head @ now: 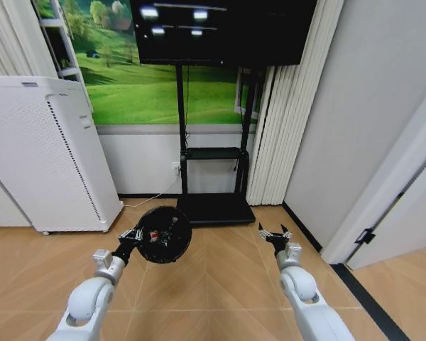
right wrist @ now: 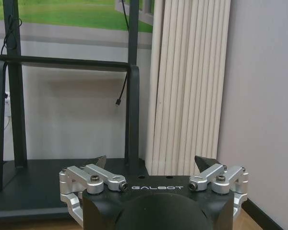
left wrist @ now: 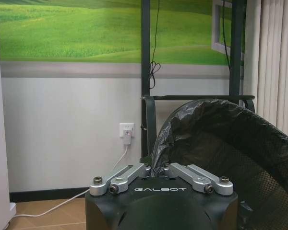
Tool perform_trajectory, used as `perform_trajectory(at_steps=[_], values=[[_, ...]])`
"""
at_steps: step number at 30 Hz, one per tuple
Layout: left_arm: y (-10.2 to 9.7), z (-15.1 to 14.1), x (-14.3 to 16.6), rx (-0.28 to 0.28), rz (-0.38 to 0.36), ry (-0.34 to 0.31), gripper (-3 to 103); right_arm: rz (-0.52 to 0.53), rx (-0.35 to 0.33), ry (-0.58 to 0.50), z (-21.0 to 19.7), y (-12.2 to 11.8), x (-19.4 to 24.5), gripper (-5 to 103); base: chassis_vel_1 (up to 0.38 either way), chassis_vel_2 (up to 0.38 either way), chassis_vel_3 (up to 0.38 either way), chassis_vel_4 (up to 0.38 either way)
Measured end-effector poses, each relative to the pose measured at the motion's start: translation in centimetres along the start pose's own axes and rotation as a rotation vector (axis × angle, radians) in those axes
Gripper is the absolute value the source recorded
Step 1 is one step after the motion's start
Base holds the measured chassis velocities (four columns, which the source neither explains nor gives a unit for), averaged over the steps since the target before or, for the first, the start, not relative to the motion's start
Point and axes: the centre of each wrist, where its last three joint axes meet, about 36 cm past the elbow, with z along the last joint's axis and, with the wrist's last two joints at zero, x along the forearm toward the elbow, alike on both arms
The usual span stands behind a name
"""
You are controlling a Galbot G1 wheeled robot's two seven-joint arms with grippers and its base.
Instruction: Pick up the trash bin and place the garbage on the floor into it.
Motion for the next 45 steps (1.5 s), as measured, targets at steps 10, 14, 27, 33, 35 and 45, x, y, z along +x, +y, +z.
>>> perform_trajectory(at_steps=[10, 14, 27, 33, 35, 45], values=[[0.6, -0.2, -0.1, 0.000, -0.011, -0.007, 4, -0.001, 0.069, 0.011, 0.5, 0.2, 0.9, 100, 0.000, 0.000, 0.000, 0.000], [0.8, -0.4, 0.1, 0.008, -0.014, -0.012, 4, -0.001, 0.069, 0.012, 0.2, 0.3, 1.0, 100, 0.000, 0.000, 0.000, 0.000], [1.0, -0.6, 0.6, 0.009, -0.021, -0.016, 4, -0.003, 0.076, 0.011, -0.1, 0.3, 1.7, 100, 0.066, 0.060, -0.072, -0.061], [1.0, -0.8, 0.8, 0.010, -0.022, -0.019, 4, 0.000, 0.079, 0.010, -0.1, 0.1, 2.2, 100, 0.096, 0.100, -0.092, -0.088], [1.0, -0.8, 0.8, 0.010, -0.022, -0.018, 4, 0.001, 0.081, 0.010, 0.0, 0.1, 2.3, 100, 0.141, 0.122, -0.161, -0.149], [1.2, -1.0, 1.4, 0.009, -0.028, -0.021, 4, -0.002, 0.081, 0.008, 0.0, 0.3, 3.0, 100, 0.161, 0.166, -0.160, -0.158]])
